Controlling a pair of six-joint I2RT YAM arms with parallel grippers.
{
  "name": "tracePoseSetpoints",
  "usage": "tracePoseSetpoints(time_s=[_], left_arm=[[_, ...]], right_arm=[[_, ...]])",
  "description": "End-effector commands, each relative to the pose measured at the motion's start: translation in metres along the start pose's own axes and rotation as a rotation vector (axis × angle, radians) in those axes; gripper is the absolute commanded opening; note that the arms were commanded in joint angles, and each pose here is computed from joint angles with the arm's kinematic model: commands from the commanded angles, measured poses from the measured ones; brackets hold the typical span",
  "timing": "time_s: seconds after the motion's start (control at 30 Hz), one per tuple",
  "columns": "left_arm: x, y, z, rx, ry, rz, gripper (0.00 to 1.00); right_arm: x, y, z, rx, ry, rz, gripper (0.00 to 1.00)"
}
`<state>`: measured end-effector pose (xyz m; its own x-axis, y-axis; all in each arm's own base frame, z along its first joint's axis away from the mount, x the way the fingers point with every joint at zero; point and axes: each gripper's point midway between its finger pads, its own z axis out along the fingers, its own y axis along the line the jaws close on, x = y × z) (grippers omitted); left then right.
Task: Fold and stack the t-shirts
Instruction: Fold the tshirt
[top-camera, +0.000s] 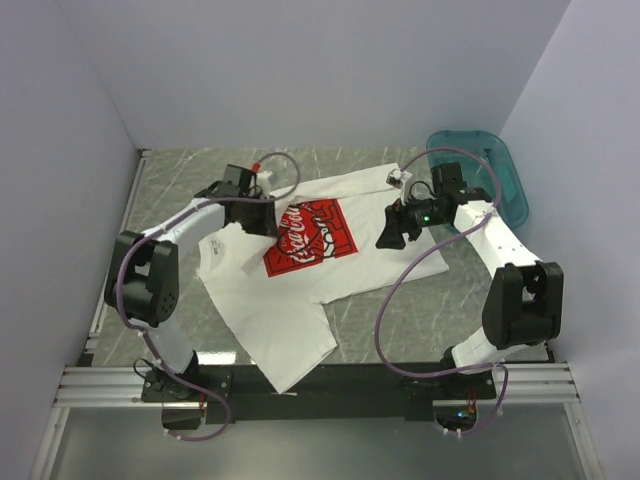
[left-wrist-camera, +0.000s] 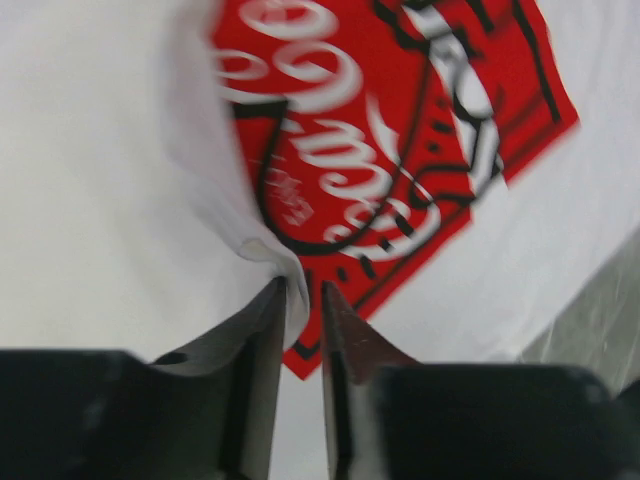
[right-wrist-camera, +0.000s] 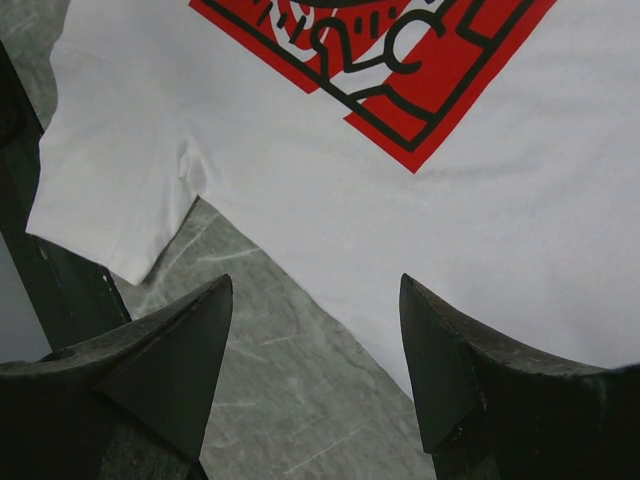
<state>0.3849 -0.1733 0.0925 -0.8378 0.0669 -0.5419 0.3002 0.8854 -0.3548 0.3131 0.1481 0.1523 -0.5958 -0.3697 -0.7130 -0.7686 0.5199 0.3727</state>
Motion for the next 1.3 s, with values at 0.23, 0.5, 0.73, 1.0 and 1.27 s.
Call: tracePoseSetpoints(time_s=[0.23, 0.5, 0.73, 1.0, 1.27], left_arm=[[0.052, -0.11, 0.005, 0.346, 0.17, 0.267, 0.42], [-0.05, -0.048, -0.062, -0.052, -0.312, 0.121, 0.67], [-0.062, -0.031, -0.029, -0.128, -0.213, 0.045, 0.65], [-0.104, -0.041, 0.042, -0.03, -0.181, 0.088, 0.53], [-0.12, -0.028, 0.089, -0.058, -0.166, 0.091, 0.47]], right_arm=[[-0.001, 0.001, -0.004, -0.003, -0.008, -0.006, 0.74], [0.0, -0.002, -0.003, 0.004, -0.003, -0.002, 0.74], [-0.005, -0.015, -0.005, 0.088, -0.014, 0.003, 0.74], [-0.002, -0.018, -0.003, 0.089, -0.007, 0.018, 0.74], [0.0, -0.018, -0.002, 0.074, -0.002, 0.031, 0.74]])
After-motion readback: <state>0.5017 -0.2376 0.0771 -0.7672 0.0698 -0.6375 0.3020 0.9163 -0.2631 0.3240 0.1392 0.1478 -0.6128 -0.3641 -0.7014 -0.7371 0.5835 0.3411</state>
